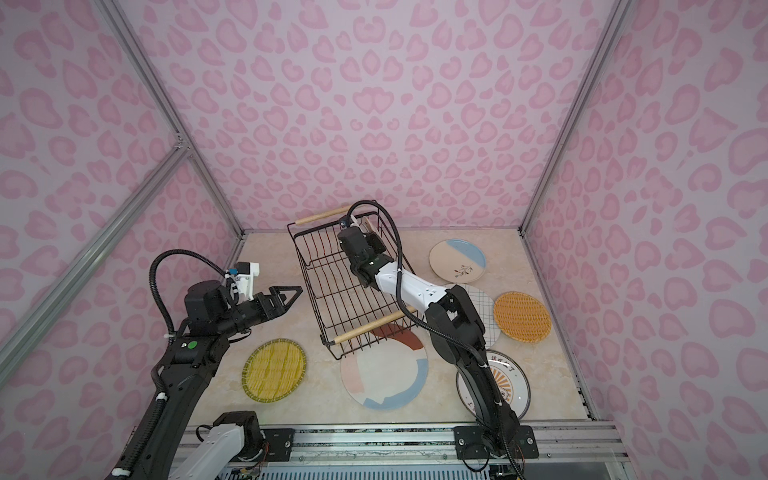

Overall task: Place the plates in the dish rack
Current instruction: 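Lower the white plate upright into the rack slots beside the star plate, then open the right gripper and pull it back from the rack toward the robot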

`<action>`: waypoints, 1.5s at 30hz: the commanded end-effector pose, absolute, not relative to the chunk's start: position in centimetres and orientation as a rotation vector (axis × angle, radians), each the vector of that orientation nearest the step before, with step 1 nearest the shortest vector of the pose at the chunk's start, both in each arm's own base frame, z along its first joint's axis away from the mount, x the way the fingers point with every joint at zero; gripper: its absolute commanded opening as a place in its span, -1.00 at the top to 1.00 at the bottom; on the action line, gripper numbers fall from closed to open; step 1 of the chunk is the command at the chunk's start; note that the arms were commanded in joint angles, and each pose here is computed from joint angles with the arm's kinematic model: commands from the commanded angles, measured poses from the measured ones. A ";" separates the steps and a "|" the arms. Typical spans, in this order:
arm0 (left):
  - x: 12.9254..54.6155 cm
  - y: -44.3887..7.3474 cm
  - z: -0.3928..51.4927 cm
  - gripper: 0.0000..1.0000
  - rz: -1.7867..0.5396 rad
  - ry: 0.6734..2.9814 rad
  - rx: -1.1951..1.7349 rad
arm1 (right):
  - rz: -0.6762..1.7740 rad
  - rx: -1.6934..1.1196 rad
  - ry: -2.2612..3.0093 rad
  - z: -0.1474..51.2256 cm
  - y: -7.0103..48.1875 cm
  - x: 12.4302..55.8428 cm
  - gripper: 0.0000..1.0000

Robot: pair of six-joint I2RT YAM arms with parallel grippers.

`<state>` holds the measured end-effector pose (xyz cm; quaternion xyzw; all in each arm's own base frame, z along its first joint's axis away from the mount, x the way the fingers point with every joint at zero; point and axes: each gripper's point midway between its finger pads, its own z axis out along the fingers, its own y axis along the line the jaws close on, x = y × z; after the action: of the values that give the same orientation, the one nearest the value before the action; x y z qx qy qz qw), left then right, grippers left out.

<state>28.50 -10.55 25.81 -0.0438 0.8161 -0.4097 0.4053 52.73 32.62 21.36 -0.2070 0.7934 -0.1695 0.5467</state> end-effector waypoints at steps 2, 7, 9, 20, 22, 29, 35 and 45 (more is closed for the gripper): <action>28.7 -10.7 26.3 -0.95 -1.049 2.032 -0.088 | -0.404 -0.470 1.876 21.6 32.4 52.5 0.69; 28.7 -10.6 26.3 -0.96 -1.050 2.029 -0.095 | -0.399 -0.465 1.870 22.3 32.4 52.2 0.69; 28.8 -10.5 26.2 -0.96 -1.053 2.030 -0.100 | -0.393 -0.458 1.865 22.8 32.4 52.1 0.69; 28.7 -10.3 26.3 -0.96 -1.054 2.020 -0.109 | -0.293 -0.450 1.831 27.0 33.3 49.5 0.62; 28.7 -10.3 26.4 -0.96 -1.054 2.017 -0.109 | -0.273 -0.449 1.823 27.9 33.5 48.9 0.57; 28.7 -10.0 26.4 -0.96 -1.047 2.012 -0.118 | -0.224 -0.441 1.806 31.2 33.3 46.3 0.51; 28.8 -9.5 25.5 -0.96 -1.017 2.031 -0.156 | -0.130 -0.354 1.819 32.3 30.4 42.2 0.38; 26.0 -8.7 20.7 -0.96 -0.963 2.214 -0.371 | -0.007 -0.267 1.879 29.8 23.9 34.2 0.16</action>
<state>27.35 -9.31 22.88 -0.1010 0.8332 -0.3893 0.3795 35.24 24.91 30.28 -0.1416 0.7991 -0.0270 0.5837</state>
